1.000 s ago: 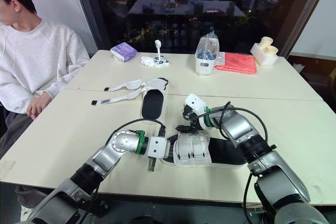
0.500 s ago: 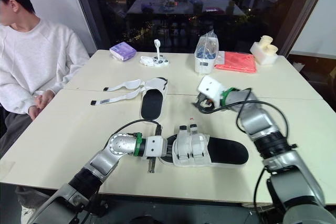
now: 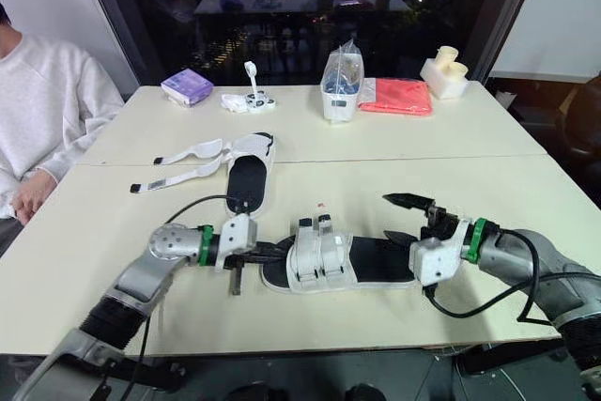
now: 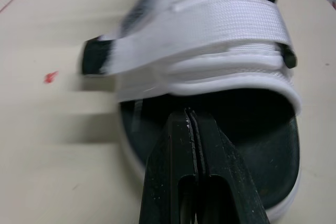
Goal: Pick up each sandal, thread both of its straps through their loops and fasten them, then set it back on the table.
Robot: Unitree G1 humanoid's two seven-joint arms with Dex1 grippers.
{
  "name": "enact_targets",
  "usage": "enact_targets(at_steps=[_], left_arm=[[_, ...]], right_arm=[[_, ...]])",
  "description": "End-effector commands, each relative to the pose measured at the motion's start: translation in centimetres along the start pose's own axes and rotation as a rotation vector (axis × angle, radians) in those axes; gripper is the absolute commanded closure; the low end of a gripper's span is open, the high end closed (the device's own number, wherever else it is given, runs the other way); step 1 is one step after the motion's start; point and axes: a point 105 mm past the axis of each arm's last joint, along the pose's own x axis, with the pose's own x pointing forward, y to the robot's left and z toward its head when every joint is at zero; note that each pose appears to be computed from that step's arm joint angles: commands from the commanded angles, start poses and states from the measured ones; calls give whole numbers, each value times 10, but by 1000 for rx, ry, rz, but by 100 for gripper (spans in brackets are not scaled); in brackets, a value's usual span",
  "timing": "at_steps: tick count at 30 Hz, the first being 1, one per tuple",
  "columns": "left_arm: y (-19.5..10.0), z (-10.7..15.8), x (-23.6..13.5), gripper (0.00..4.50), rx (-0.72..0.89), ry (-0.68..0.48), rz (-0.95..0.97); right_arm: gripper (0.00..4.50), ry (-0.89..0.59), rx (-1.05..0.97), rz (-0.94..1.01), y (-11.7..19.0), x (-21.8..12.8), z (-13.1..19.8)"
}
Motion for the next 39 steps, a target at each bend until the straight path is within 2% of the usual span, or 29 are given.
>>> enact_targets(at_steps=[1,5,16,19,20,23,25,28,32,35,39], left_arm=[[13,20,-15,450,1,-46,48],[25,22,-24,450,-34,-51,109],[44,24,-42,450,-45,-43,234],[48,23,-47,450,-36,-31,266],[49,23,-49,450,-35,-30,278],[58,25,-55,450,-30,-32,325],[65,26,-59,450,-25,-36,362],[77,29,-64,450,-16,-43,424],[92,30,-67,450,26,-16,505],[106,32,-67,450,103,27,571],[118,35,-65,450,153,39,614]], right_arm=[[50,-124,-89,-53,-4,5,15],[50,-223,-128,-85,2,24,27],[50,-512,-251,-176,-10,75,75],[139,-562,-268,-163,-8,81,83],[182,-570,-275,-166,-8,82,84],[353,-567,-294,-152,-7,85,80],[445,-555,-301,-153,-7,87,76],[445,-476,-311,-182,-18,93,59],[445,-226,-270,-244,-41,100,11],[445,141,-214,-286,-68,99,-58],[445,523,-98,-286,-76,86,-123]])
